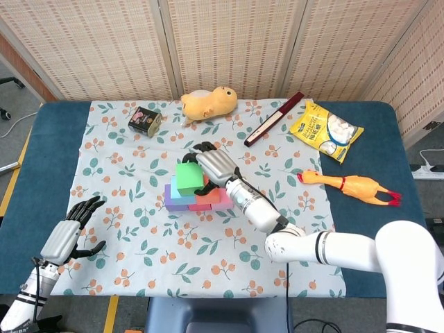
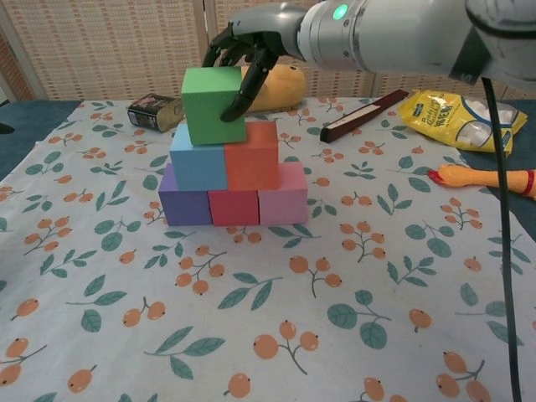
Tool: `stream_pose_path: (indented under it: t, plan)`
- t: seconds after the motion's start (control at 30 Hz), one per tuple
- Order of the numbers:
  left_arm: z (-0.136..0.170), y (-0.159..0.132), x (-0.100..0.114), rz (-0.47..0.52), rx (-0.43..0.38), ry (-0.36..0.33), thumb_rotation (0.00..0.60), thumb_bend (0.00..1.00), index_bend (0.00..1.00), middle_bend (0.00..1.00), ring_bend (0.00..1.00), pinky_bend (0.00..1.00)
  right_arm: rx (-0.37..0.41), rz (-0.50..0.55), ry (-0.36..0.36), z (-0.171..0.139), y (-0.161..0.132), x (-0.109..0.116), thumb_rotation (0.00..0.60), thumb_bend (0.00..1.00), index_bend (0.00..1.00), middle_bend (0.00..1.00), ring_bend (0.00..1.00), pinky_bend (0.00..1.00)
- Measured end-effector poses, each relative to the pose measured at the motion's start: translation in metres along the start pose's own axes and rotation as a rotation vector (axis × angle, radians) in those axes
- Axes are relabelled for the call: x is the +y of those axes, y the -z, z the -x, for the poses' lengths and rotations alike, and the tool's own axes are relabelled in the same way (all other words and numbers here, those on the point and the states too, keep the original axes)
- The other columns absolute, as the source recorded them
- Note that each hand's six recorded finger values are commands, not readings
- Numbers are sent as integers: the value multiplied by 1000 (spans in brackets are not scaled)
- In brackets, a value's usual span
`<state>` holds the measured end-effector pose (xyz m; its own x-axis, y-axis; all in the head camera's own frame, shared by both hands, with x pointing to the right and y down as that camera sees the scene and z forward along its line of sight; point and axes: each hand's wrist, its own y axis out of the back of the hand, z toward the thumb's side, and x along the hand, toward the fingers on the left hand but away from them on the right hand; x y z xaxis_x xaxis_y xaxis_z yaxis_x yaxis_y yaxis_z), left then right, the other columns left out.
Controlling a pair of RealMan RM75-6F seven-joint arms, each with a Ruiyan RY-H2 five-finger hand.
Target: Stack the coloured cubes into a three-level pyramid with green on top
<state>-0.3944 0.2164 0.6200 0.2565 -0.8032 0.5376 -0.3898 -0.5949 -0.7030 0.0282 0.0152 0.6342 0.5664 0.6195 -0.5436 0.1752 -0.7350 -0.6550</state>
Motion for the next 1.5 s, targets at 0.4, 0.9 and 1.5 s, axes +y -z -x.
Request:
stream_pose_path:
  t: [0.4, 0.9, 1.5]
  plan:
    - [0, -3, -1, -3, -14, 1, 600, 300, 79, 0, 0, 48, -52, -15, 16, -10, 3, 1, 600, 76, 285, 327, 88, 0]
    - [1, 0, -2, 0, -11, 3, 600, 304, 79, 0, 0, 48, -83, -14, -1, -9, -2, -3, 600, 75, 274, 327, 88, 0]
    - [1, 3, -5, 4, -9, 6, 600, 303, 79, 0, 0, 48, -92, -40, -12, -5, -3, -9, 600, 75, 201, 326, 88, 0]
